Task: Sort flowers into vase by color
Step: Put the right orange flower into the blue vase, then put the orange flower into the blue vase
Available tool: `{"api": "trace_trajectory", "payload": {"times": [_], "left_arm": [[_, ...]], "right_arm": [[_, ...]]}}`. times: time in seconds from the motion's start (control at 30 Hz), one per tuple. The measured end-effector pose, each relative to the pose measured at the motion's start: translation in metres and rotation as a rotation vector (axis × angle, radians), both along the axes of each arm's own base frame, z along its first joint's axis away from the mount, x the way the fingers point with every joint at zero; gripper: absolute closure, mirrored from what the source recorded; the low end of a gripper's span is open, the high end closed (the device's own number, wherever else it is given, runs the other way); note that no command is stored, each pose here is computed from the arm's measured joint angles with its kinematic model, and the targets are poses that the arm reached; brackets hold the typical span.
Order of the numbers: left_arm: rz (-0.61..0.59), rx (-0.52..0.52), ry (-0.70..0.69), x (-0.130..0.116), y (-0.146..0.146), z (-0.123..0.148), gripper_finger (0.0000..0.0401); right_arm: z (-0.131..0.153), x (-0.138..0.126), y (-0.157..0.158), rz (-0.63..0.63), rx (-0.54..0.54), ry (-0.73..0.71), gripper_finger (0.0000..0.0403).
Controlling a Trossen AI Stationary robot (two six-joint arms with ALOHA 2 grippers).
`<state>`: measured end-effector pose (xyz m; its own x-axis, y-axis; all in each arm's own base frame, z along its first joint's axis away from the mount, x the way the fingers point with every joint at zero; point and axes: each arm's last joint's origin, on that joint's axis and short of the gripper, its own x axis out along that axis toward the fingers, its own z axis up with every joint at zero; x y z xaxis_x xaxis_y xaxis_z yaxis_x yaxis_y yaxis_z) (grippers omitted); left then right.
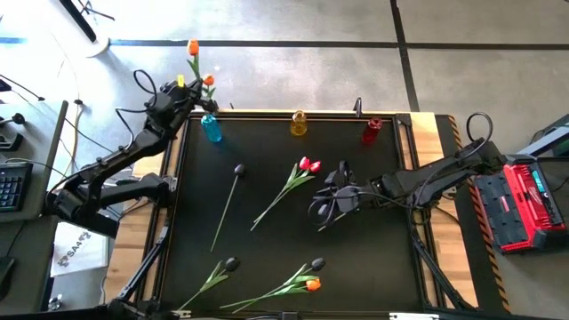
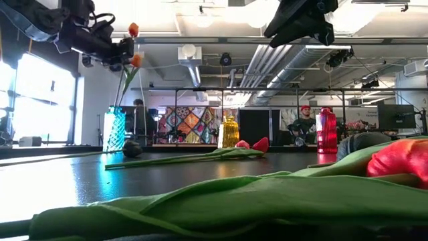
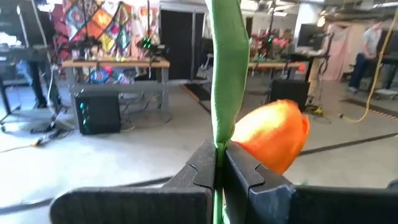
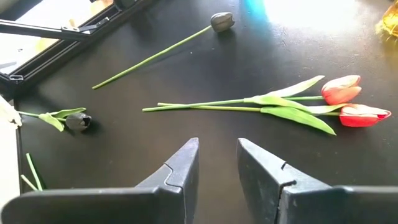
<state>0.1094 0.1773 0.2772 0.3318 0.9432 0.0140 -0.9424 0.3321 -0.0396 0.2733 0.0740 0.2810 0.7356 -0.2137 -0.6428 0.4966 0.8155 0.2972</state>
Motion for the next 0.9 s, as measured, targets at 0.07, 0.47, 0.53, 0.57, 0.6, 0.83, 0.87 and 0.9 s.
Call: {"api": "trace_trajectory", "payload": {"times": [0.07, 0.47, 0.53, 0.57, 0.6, 0.83, 0.87, 0.9], "left_arm": [[0.015, -0.023, -0.003, 0.000, 0.000, -0.002, 0.0390], [-0.008, -0.071, -0.025, -0.001, -0.011, -0.001, 0.0324], [-0.017, -0.060, -0.021, -0.002, -0.016, 0.002, 0.0311], [-0.021, -0.054, -0.019, -0.003, -0.018, 0.004, 0.0305], [-0.025, -0.050, -0.014, -0.004, -0.021, 0.005, 0.0300], [-0.122, -0.086, 0.046, -0.014, -0.044, 0.008, 0.0276], [-0.135, -0.106, 0.064, -0.015, -0.047, 0.006, 0.0275], [-0.148, -0.126, 0.076, -0.016, -0.050, 0.004, 0.0274]], "right_arm": [[0.000, 0.000, 0.000, 0.001, -0.001, 0.000, 0.0306], [0.000, 0.000, 0.000, 0.017, -0.021, 0.006, 0.0306], [0.000, 0.000, 0.000, 0.018, -0.021, 0.005, 0.0306], [0.000, 0.000, 0.000, 0.017, -0.021, 0.005, 0.0306], [0.000, 0.000, 0.000, 0.018, -0.021, 0.005, 0.0306], [0.000, 0.000, 0.000, 0.018, -0.009, 0.000, 0.0306], [0.000, 0.001, 0.000, 0.019, -0.002, -0.002, 0.0306], [0.000, 0.001, 0.001, 0.013, 0.010, -0.005, 0.0306]]}}
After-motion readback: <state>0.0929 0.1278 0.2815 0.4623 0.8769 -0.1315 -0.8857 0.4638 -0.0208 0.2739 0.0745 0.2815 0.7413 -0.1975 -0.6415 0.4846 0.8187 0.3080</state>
